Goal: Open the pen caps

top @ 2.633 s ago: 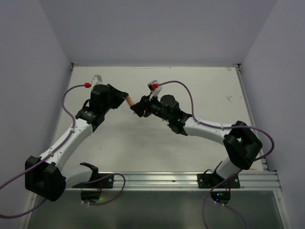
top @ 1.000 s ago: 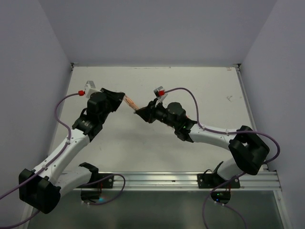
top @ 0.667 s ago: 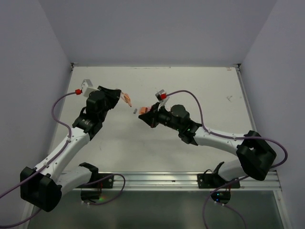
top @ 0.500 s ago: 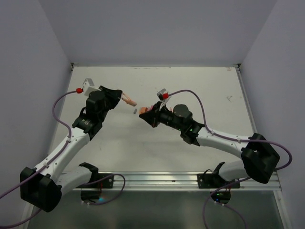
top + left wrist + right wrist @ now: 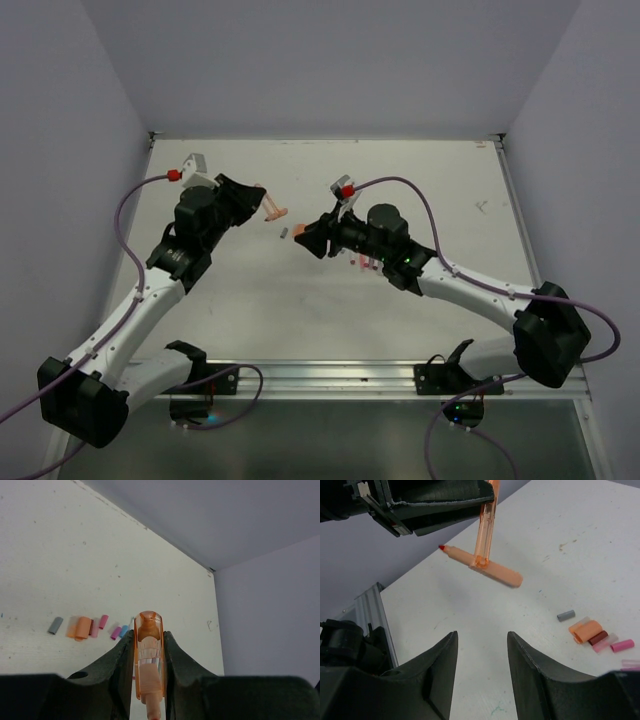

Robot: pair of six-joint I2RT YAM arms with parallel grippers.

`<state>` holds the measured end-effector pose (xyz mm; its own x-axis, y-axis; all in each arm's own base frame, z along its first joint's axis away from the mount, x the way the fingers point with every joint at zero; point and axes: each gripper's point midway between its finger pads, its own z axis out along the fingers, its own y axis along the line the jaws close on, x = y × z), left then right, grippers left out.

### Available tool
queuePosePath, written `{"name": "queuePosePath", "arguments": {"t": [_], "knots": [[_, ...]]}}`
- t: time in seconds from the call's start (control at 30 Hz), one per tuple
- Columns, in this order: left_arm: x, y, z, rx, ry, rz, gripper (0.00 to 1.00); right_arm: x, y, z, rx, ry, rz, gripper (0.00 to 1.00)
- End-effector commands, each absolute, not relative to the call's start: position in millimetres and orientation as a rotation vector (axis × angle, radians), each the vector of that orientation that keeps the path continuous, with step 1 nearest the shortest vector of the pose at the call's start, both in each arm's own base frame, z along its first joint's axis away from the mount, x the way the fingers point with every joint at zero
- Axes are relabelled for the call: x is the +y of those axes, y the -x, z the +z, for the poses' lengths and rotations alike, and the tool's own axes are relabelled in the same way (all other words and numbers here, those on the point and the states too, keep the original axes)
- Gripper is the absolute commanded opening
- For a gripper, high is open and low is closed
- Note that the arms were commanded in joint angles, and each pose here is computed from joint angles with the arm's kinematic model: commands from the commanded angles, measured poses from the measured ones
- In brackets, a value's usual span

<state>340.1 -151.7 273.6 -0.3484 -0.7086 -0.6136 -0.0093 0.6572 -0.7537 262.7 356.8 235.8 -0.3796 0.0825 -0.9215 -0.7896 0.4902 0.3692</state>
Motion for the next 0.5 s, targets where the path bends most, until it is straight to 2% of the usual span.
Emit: {"name": "queuePosePath", "arguments": {"t": [0.0, 0.17, 0.3, 0.47], "knots": [[-165.5, -334.9, 290.0, 1.806, 0.449, -0.868, 0.05, 354.6, -262.9, 267.0, 1.592, 0.705, 1.058, 0.48], [-175.6, -330.4, 289.7, 1.830, 0.387, -0.910, 0.06, 358.6, -263.4, 276.6, 1.570, 0.760, 1.115, 0.54], [-185.4, -328.3, 287.3, 1.876, 0.325, -0.937, 0.06, 357.6, -263.8, 275.4, 1.528, 0.869, 1.063, 0.63], [-194.0, -325.1, 291.3, 1.896, 0.270, -0.971, 0.06, 360.5, -265.9, 269.1, 1.521, 0.969, 1.048, 0.65]]}}
